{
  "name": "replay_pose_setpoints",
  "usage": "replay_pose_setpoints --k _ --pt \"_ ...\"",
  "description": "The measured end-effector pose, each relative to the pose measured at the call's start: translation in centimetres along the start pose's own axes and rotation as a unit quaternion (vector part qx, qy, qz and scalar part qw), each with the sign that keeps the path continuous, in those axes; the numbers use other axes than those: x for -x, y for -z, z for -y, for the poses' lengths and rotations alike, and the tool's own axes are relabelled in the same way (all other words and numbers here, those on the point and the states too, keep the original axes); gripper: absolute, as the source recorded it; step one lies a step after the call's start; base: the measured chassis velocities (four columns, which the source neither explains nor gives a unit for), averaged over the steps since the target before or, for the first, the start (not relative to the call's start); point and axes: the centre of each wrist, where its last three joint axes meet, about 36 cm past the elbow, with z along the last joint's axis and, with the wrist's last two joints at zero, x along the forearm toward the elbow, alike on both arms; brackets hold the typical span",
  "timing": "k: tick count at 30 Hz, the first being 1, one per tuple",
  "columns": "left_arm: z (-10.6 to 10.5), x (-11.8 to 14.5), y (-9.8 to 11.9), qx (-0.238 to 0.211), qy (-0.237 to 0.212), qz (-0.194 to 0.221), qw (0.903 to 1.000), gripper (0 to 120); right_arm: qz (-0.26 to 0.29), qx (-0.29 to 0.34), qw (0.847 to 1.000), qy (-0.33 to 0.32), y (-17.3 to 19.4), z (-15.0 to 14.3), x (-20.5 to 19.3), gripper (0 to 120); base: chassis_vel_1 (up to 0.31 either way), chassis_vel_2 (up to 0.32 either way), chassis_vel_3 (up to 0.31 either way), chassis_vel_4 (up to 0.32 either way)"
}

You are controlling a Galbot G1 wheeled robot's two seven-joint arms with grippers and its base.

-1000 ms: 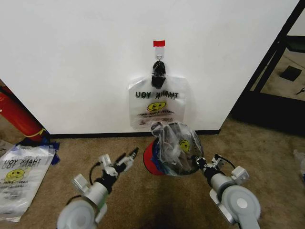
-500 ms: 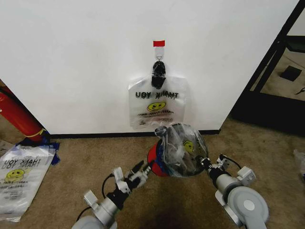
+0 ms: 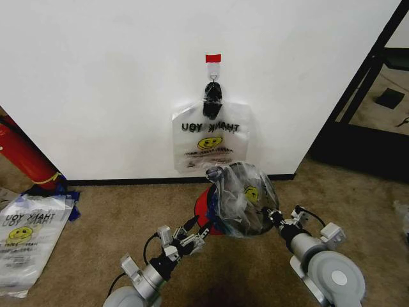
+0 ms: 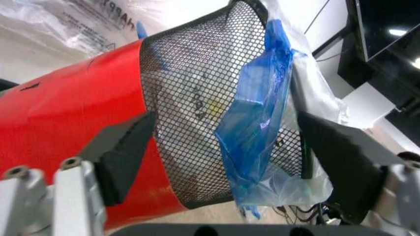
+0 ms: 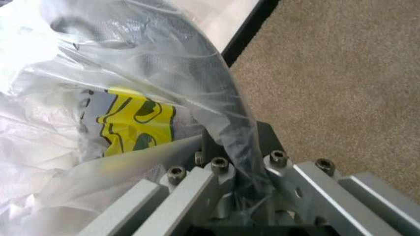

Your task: Pick up the garbage bag from the wall and place it over the trash bin.

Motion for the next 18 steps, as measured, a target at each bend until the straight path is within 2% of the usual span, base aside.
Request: replay_pose_setpoints --k 6,8,11,13,18 --pt "0.27 -0.15 0.13 0.004 -0.008 0.002 1.0000 58 0.002 -0.004 1.000 -0.004 -0.31 0.07 -0.14 0 0.000 0.000 0.000 0.000" --pt "0.30 -0.17 0.12 0.004 -0.009 0.003 0.9999 57 0.001 -0.004 1.000 -0.005 -0.49 0.08 -0.16 0 0.000 0.000 0.000 0.000" --pt "0.39 -0.09 0.19 0.003 -0.011 0.006 0.9999 40 0.001 -0.006 1.000 -0.004 -0.81 -0.13 -0.27 0 0.000 0.000 0.000 0.000" --pt "0.40 -0.09 0.22 0.003 -0.011 0.007 0.9999 37 0.002 -0.006 1.000 -0.003 -0.83 -0.19 -0.29 0 0.000 0.000 0.000 0.000" --pt "0.39 -0.18 0.28 0.000 -0.008 0.011 0.9999 15 0.003 -0.004 1.000 -0.003 -0.99 -0.29 -0.25 0 0.000 0.000 0.000 0.000"
